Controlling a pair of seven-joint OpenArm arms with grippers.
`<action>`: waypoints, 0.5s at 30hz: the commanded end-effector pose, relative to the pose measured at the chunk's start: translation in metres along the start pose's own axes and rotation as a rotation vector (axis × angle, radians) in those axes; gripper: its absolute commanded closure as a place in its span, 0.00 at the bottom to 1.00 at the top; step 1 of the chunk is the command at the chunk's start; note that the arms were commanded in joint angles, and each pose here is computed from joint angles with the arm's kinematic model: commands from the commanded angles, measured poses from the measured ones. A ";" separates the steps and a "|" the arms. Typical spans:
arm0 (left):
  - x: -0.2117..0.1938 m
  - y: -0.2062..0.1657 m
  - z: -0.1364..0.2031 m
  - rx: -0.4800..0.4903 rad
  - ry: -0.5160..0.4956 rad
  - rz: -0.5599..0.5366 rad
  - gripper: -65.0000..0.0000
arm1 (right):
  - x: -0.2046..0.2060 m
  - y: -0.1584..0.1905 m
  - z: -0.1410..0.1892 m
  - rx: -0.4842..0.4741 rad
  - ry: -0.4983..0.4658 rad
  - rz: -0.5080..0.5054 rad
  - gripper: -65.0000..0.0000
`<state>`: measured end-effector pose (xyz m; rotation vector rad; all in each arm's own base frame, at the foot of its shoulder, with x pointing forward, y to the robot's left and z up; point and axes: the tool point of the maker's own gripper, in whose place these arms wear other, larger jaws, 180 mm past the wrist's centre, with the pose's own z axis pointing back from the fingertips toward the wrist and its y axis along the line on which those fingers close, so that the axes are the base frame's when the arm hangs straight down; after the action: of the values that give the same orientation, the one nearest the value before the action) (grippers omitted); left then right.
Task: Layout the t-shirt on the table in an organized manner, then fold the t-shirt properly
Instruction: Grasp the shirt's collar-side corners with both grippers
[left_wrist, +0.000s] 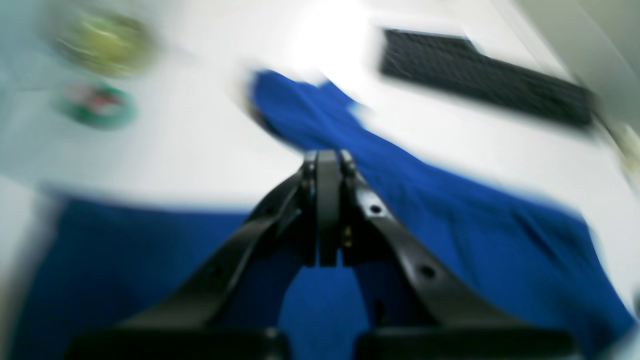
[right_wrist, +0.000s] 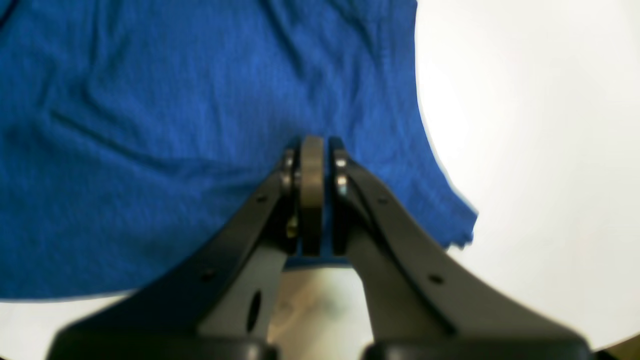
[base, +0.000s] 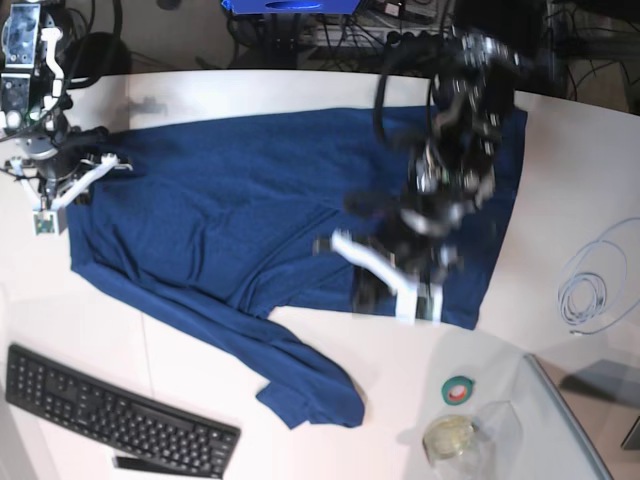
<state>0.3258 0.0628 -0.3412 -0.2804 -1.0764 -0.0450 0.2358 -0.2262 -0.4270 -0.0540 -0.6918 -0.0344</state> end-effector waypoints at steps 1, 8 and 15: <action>-0.009 0.023 0.012 0.076 0.010 -0.031 1.00 | 0.008 -0.002 0.002 -0.002 -0.032 0.007 0.97; -0.067 0.101 0.081 0.320 0.129 0.005 1.00 | -0.010 0.015 0.013 0.022 -0.115 -0.045 0.97; -0.084 0.197 0.147 0.524 0.083 0.434 1.00 | -0.031 0.013 0.028 -0.026 -0.218 -0.366 0.69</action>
<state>0.1912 0.2857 -0.3934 -0.0160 -0.8759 0.6202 0.1877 -0.1968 -0.4379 0.0835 -0.8568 -0.4036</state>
